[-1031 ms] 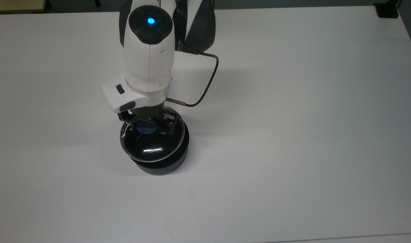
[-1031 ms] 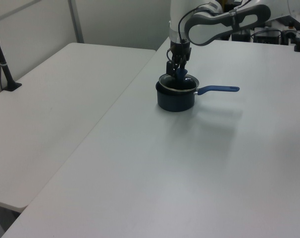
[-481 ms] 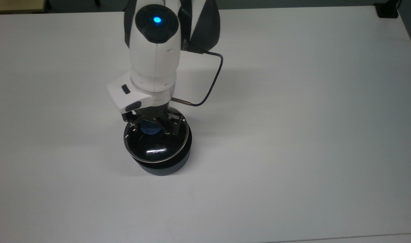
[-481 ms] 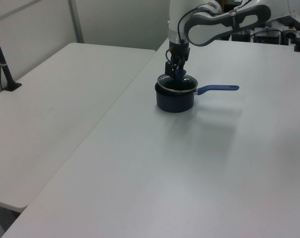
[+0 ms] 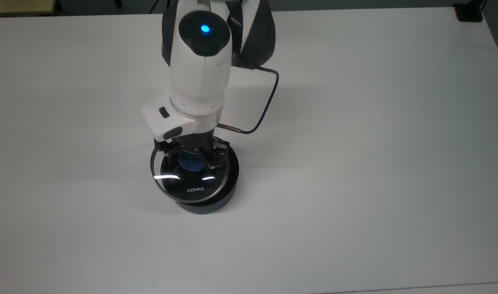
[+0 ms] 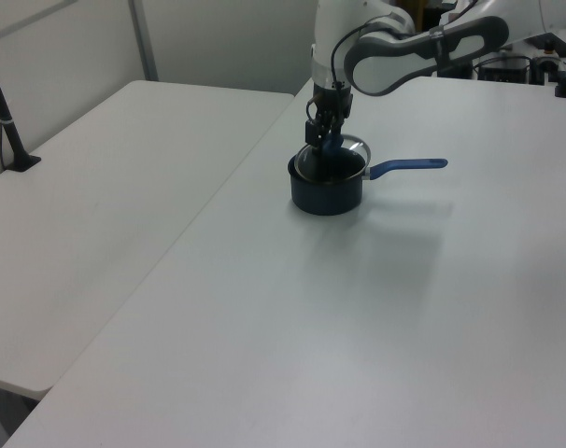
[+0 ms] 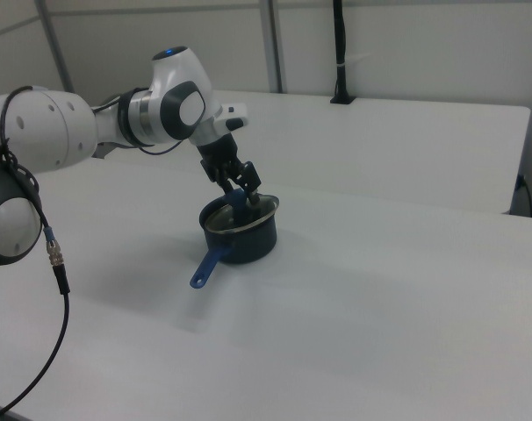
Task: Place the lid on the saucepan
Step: 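Lower the lid onto the saucepan rim and settle it, then open the gripper and raise it away from the lid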
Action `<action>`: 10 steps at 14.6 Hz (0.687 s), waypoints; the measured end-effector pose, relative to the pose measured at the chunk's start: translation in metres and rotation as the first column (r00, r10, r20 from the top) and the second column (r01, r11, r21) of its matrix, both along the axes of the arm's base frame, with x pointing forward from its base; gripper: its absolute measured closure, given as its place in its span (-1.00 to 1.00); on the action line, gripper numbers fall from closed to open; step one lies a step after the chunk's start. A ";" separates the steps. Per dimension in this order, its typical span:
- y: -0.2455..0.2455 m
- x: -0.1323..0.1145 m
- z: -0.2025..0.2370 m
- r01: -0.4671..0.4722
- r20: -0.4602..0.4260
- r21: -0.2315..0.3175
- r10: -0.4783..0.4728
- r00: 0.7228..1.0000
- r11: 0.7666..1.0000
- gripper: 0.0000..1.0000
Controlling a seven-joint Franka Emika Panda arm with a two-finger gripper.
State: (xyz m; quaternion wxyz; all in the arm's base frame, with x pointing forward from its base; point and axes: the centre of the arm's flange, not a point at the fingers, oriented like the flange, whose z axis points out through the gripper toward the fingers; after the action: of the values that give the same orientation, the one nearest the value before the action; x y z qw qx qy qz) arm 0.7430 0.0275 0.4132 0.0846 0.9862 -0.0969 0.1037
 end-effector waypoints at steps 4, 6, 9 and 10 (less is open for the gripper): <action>0.007 0.001 -0.012 -0.012 -0.011 -0.021 0.012 1.000 1.000 -1.00; 0.007 0.002 -0.010 -0.011 -0.007 -0.021 0.010 1.000 1.000 -1.00; -0.003 0.002 0.020 0.015 0.038 -0.017 -0.014 0.999 1.000 -1.00; -0.013 -0.001 0.039 0.034 0.050 -0.014 -0.033 0.998 0.999 -1.00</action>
State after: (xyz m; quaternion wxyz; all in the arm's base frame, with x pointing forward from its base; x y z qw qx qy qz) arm 0.7424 0.0141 0.4520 0.0912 0.9810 -0.1148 0.1274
